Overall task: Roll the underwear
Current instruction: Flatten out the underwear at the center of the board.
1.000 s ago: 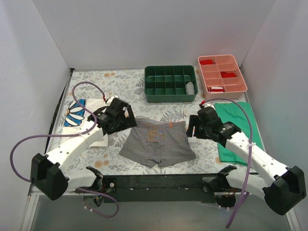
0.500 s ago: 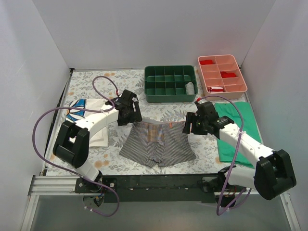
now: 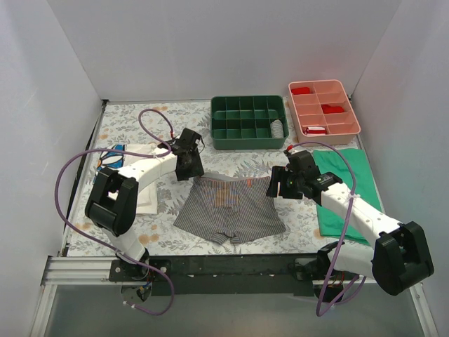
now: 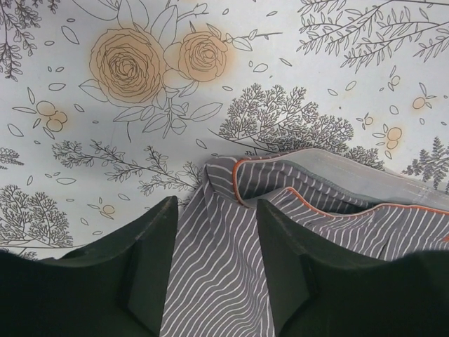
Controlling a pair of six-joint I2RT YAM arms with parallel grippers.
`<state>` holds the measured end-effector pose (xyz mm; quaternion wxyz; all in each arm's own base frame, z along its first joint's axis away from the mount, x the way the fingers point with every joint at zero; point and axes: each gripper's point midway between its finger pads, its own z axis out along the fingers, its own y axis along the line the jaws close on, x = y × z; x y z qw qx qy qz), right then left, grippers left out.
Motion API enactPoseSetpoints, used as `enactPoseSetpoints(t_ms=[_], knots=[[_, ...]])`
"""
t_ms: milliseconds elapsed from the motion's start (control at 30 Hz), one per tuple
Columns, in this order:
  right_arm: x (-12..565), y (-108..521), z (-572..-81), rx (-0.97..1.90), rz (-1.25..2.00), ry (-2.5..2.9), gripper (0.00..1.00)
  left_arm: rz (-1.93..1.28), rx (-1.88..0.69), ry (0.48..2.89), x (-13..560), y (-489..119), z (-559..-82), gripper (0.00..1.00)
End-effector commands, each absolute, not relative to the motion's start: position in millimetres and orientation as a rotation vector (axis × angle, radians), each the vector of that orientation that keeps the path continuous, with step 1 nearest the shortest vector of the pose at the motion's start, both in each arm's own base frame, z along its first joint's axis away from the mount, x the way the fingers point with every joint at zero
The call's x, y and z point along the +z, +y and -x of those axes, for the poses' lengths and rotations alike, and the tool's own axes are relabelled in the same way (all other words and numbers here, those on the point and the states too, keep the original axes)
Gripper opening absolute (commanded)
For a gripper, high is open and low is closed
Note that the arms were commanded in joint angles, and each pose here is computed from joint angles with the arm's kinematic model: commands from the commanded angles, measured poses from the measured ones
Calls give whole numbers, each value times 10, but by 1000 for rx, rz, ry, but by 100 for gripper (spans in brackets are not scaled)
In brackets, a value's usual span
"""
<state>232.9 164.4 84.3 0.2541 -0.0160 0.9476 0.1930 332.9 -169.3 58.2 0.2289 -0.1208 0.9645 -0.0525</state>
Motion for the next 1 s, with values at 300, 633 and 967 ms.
enactPoseSetpoints(t_ms=[300, 633, 967], knots=[[804, 1611, -2293, 528, 64, 2558, 70, 354, -114, 2628, 601, -1725, -3565, 15], [748, 1588, -2268, 517, 60, 2565, 71, 397, -175, 2609, 700, -1779, -3770, 0], [879, 1558, -2674, 553, -66, 2421, 72, 433, -228, 2639, 594, -1834, -4016, 0]])
